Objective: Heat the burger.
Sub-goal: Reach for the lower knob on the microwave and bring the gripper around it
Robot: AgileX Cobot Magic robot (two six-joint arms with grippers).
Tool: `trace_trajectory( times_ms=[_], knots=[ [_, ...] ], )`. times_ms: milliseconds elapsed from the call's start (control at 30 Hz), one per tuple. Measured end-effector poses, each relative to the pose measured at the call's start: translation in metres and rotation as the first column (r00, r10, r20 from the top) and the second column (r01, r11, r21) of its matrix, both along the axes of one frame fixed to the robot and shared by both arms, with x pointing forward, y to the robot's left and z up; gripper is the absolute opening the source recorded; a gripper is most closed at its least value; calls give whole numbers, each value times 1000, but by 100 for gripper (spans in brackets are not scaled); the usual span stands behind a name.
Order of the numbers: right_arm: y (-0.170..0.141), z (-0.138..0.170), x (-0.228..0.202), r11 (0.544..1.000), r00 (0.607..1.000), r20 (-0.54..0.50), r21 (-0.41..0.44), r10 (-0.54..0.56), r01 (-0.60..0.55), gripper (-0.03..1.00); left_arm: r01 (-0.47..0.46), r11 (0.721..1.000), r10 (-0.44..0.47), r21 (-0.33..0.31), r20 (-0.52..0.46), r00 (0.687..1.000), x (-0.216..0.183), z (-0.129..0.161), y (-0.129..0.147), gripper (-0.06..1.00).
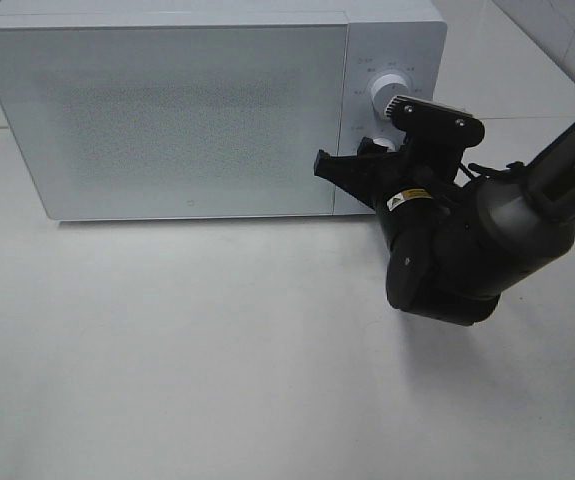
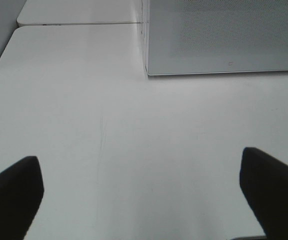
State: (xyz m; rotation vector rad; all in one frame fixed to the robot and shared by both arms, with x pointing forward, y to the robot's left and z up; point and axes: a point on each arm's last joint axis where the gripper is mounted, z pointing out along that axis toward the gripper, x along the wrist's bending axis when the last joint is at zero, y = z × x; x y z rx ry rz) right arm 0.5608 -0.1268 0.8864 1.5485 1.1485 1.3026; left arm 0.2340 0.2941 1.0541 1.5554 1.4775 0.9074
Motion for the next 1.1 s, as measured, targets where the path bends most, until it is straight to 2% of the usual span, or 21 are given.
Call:
trace_trajectory(
  times_ms=[133, 167, 200, 233, 300, 333, 467, 567, 633, 767, 800, 1100],
  knots=[
    [0, 0, 0, 996, 1000, 2, 91, -11, 10, 45, 0, 1000, 0, 0, 0, 1000, 0, 0, 0, 99],
    [0, 0, 0, 996, 1000, 2, 91, -11, 10, 45, 0, 1000, 0, 0, 0, 1000, 0, 0, 0, 99],
    [0, 0, -1, 991, 1000, 1, 130, -15, 14, 45, 0, 1000, 0, 0, 0, 1000, 0, 0, 0, 99],
    [0, 0, -1, 991, 1000, 1, 130, -15, 14, 45, 0, 1000, 0, 0, 0, 1000, 0, 0, 0, 99],
    [-1, -1, -1, 977, 1000, 1, 213, -27, 26, 45, 0, 1000, 0, 0, 0, 1000, 0, 0, 0, 99],
    [-1, -1, -1, 977, 1000, 1, 213, -27, 26, 45, 0, 1000, 0, 0, 0, 1000, 0, 0, 0, 99],
    [-1, -2, -1, 943, 999, -2, 330, -45, 43, 45, 0, 1000, 0, 0, 0, 1000, 0, 0, 0, 99],
    [-1, -2, -1, 934, 999, -2, 353, -49, 46, 45, 0, 1000, 0, 0, 0, 1000, 0, 0, 0, 99],
    [-1, -2, -1, 903, 998, -5, 425, -61, 57, 46, 0, 1000, 0, 0, 0, 1000, 0, 0, 0, 99],
    [-1, -2, -1, 883, 998, -8, 466, -68, 63, 46, 0, 1000, 0, 0, 0, 1000, 0, 0, 0, 99],
    [-1, -2, -1, 864, 997, -10, 498, -73, 68, 46, 0, 1000, 0, 0, 0, 1000, 0, 0, 0, 99],
    [-1, -2, -1, 790, 996, -21, 607, -92, 86, 46, 0, 1000, 0, 0, 0, 1000, 0, 0, 0, 99]
  ],
)
